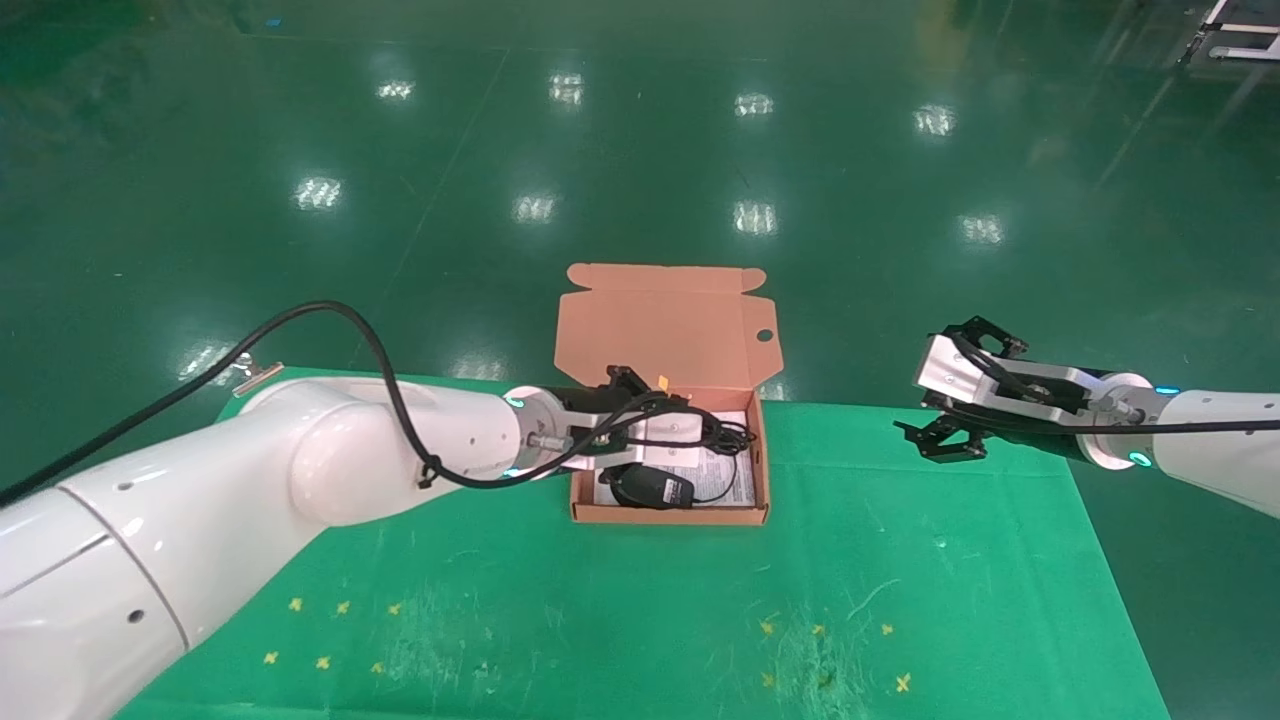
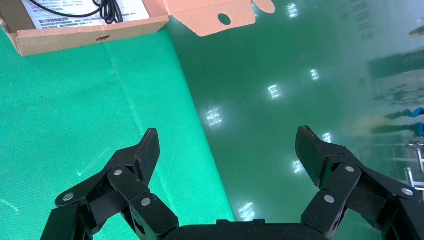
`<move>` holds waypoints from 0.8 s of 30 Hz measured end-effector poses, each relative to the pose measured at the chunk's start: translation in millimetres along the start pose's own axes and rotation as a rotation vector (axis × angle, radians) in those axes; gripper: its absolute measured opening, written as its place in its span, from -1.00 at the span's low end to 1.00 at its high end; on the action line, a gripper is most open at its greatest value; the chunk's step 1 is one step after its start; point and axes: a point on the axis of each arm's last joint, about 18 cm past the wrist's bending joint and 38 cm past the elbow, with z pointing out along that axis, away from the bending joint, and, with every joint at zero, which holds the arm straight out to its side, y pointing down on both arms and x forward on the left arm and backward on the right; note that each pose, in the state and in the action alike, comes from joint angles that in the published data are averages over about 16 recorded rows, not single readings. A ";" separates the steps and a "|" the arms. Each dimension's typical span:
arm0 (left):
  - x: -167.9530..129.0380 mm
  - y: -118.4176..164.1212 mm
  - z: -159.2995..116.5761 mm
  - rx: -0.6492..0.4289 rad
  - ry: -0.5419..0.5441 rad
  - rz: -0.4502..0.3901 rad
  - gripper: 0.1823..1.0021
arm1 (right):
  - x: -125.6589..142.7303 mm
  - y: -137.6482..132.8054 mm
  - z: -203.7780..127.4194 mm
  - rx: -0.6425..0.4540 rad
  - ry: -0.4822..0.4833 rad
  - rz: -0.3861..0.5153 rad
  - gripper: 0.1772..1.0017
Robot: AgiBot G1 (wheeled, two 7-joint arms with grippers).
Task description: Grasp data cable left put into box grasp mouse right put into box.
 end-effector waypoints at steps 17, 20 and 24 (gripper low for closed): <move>-72.0 40.2 -47.0 -0.083 -0.149 0.021 -0.01 | 35.3 -17.3 -22.9 0.046 0.060 -0.094 1.00; -87.8 51.4 -60.7 -0.105 -0.181 0.007 0.18 | 43.8 -23.5 -31.6 0.063 0.067 -0.128 1.00; -92.7 64.9 -72.9 -0.116 -0.187 -0.047 0.41 | 45.0 -30.6 -40.5 0.093 0.051 -0.152 1.00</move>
